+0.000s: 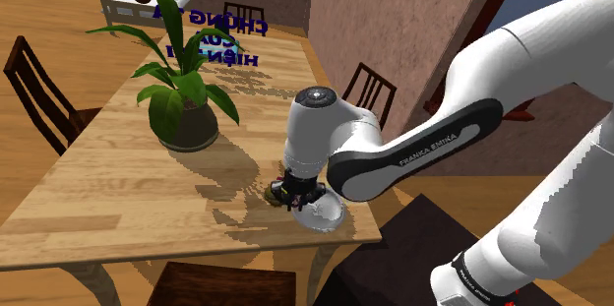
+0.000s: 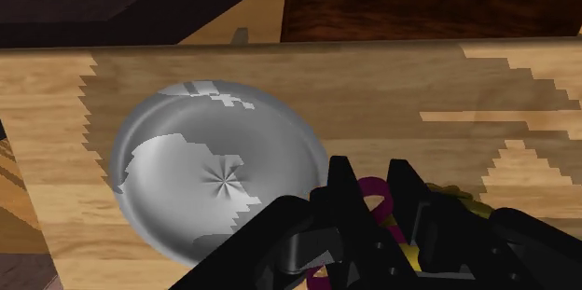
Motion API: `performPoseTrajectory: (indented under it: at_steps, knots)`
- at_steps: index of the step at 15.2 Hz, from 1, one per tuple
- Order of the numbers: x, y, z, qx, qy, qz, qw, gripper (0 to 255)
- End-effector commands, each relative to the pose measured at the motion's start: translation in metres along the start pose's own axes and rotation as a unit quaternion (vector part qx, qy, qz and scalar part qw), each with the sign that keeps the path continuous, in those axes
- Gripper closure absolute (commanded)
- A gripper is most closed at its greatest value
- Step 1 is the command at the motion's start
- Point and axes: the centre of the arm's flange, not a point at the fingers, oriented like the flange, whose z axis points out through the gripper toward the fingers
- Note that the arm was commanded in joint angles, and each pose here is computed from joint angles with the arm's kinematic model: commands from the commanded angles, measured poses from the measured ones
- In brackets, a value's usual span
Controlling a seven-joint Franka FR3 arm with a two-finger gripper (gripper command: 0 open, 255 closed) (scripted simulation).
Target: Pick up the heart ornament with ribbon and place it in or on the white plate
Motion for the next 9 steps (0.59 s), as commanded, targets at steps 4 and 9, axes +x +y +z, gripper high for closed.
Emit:
performPoseTrajectory:
  at_steps: [4,9]
  knots:
    - [0.01,0.064,0.0,0.0,-0.001,0.0,1.0,255]
    - [0.017,0.116,0.01,0.0,-0.001,0.0,1.0,255]
